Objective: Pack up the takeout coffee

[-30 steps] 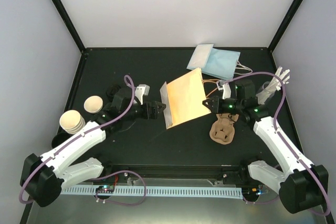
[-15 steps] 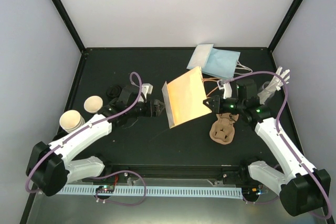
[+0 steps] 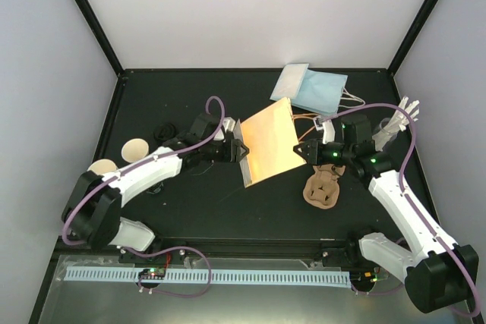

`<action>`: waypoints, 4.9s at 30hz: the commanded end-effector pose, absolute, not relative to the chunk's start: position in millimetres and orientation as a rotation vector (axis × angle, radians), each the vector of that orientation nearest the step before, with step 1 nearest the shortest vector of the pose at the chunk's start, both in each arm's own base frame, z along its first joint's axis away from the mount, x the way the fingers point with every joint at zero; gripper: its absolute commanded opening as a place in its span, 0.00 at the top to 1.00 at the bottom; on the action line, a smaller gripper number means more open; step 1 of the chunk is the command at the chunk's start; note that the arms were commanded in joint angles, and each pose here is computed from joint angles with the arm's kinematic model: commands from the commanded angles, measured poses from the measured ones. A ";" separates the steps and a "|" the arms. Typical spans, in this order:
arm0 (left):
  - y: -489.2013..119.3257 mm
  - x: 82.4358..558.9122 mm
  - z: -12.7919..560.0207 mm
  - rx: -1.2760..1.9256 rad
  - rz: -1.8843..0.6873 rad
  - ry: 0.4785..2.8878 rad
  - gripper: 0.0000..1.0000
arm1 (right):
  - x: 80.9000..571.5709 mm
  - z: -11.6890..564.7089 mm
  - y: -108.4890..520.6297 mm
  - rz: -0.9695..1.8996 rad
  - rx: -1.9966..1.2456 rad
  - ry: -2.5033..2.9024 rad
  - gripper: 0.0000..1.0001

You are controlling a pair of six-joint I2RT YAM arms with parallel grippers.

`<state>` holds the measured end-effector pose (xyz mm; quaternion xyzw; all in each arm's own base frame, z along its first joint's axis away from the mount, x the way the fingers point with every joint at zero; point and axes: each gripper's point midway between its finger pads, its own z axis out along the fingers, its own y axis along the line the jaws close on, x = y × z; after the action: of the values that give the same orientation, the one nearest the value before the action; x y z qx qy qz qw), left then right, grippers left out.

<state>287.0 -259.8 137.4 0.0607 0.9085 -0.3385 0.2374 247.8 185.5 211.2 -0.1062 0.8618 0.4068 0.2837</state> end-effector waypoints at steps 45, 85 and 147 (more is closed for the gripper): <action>-210.5 285.2 165.6 0.282 -0.650 2.414 0.98 | 223.7 251.2 189.4 1.170 -0.339 2.207 0.49; -204.0 293.5 155.1 0.299 -0.549 2.425 0.98 | 228.9 293.5 214.5 1.234 -0.415 2.160 0.57; -205.1 288.1 156.1 0.260 -0.604 2.412 0.99 | 231.7 183.4 214.6 1.277 -0.144 2.330 0.46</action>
<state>286.7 -198.8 143.9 0.1009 0.9252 -0.2050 0.3031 225.0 201.4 175.8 -0.0527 0.8770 0.4209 0.2258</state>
